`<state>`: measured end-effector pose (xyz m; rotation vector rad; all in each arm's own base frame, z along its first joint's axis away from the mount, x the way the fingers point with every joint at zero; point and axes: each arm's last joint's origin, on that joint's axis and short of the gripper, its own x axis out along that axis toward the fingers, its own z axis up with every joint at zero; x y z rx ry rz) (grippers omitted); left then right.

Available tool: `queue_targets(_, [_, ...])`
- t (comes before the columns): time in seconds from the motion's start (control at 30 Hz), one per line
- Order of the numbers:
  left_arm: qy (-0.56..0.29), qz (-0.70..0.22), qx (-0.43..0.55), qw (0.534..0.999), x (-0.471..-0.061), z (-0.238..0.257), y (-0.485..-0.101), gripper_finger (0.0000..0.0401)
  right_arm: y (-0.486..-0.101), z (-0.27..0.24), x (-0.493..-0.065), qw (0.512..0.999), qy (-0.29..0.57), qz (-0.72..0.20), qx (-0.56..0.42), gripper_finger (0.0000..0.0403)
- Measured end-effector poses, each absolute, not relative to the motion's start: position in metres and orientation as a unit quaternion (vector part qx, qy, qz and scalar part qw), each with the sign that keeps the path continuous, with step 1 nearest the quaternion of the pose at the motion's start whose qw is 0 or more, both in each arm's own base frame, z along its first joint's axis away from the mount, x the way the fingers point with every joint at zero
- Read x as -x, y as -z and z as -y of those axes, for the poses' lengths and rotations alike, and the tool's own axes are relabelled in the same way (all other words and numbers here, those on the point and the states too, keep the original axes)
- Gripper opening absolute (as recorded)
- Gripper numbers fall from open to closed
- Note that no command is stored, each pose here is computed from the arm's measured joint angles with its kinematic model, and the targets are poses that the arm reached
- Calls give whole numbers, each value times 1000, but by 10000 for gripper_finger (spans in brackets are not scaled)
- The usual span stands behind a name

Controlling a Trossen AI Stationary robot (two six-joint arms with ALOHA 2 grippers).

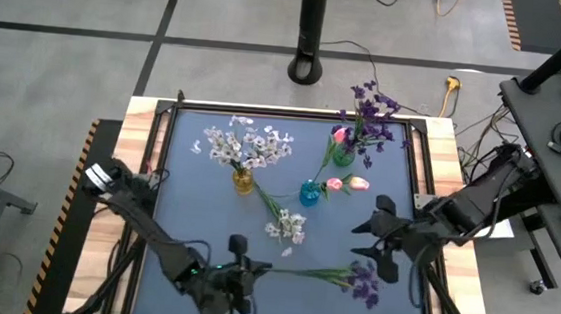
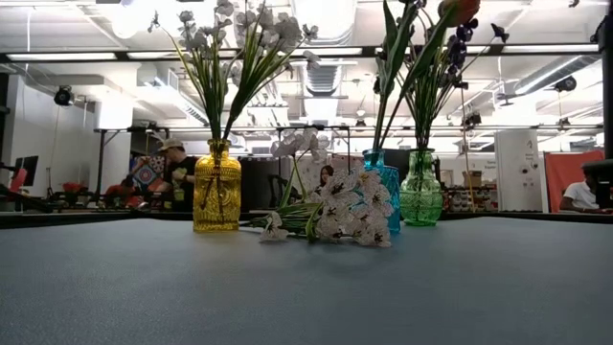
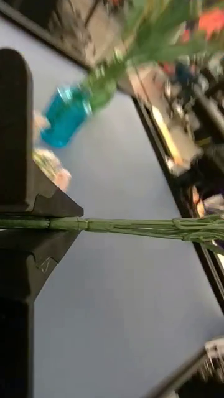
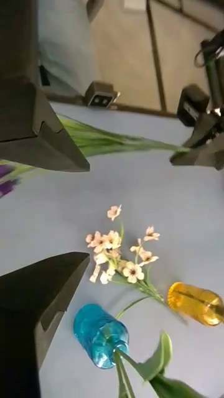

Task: Sort flowers into vase by color
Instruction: Put the violet flowers into the green flower vase

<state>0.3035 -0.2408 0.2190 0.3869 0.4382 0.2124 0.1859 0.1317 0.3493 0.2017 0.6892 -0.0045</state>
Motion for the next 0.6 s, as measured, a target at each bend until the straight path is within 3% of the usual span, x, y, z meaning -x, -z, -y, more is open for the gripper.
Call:
queue_targets(0.27, [-194, -187, -178, 946, -257, 247, -238, 0, -361, -134, -166, 938, -27, -319, -132, 215])
queue_targets(0.6, [-221, -112, -219, 944, -220, 272, -259, 0, -355, -153, -153, 935, -56, -333, -107, 215])
